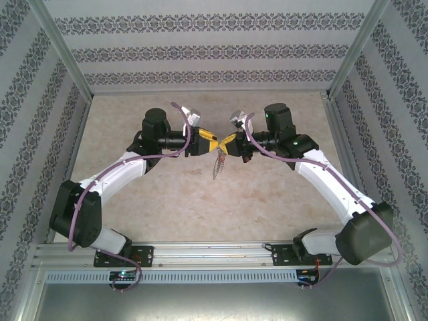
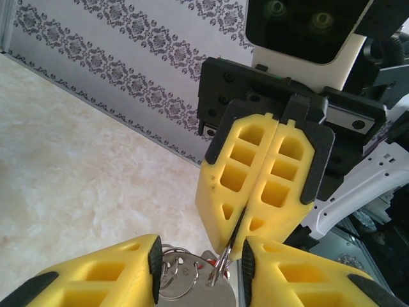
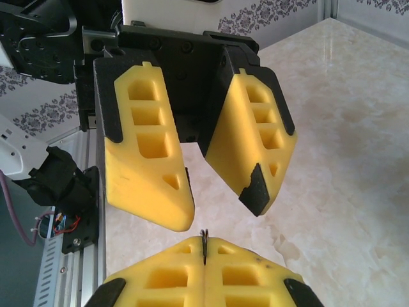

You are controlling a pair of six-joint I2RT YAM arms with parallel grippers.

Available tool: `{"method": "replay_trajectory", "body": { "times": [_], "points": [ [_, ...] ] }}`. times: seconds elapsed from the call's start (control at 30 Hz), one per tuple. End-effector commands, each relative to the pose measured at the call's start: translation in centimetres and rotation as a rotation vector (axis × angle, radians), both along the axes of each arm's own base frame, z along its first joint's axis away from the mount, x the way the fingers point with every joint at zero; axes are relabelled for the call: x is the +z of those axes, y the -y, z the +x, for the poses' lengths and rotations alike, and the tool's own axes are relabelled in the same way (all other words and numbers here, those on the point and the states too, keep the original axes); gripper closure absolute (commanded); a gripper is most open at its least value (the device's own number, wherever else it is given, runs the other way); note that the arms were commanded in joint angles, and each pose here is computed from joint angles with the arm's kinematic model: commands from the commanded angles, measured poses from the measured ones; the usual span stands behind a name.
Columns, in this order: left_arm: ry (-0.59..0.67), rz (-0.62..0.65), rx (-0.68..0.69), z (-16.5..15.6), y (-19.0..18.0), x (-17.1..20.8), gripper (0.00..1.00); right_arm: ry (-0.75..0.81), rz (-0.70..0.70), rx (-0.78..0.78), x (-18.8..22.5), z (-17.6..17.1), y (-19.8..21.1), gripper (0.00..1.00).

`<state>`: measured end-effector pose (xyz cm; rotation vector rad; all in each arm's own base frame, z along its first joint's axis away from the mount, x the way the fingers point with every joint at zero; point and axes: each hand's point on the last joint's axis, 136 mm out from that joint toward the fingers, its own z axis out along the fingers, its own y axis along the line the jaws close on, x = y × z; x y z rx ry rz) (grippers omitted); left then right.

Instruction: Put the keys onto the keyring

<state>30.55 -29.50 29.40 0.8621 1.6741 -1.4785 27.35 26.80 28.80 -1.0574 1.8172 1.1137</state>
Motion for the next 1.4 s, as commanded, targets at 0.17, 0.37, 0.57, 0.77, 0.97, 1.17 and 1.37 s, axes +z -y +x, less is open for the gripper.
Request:
{"method": "replay_trajectory", "body": {
  "times": [0.17,0.37,0.57,0.77,0.97,1.17,1.37],
  "points": [
    [0.023,-0.026,-0.052,-0.6,0.7,0.3,0.62,0.06,0.043,0.006,2.2,0.4,0.0,1.0],
    [0.02,-0.026,-0.062,-0.7,0.8,0.1,0.64,0.062,0.043,-0.004,2.3,0.6,0.1,1.0],
    [0.014,-0.036,-0.093,-1.2,1.0,0.0,0.71,0.059,0.039,-0.014,2.0,0.9,0.2,1.0],
    [0.016,-0.042,-0.107,-1.5,1.2,-0.1,0.76,0.056,0.039,-0.015,1.9,1.0,0.1,1.0],
    [0.023,-0.057,-0.14,-2.1,1.5,0.0,0.82,0.052,0.034,-0.026,1.7,1.3,0.2,1.0],
    [0.032,-0.058,-0.141,-2.1,1.8,-0.2,0.9,0.046,0.035,-0.026,1.6,1.4,0.2,1.0],
    [0.064,-0.085,-0.094,-1.4,1.9,0.1,1.0,0.039,0.037,-0.031,1.4,1.4,0.2,1.0]
  ]
}}
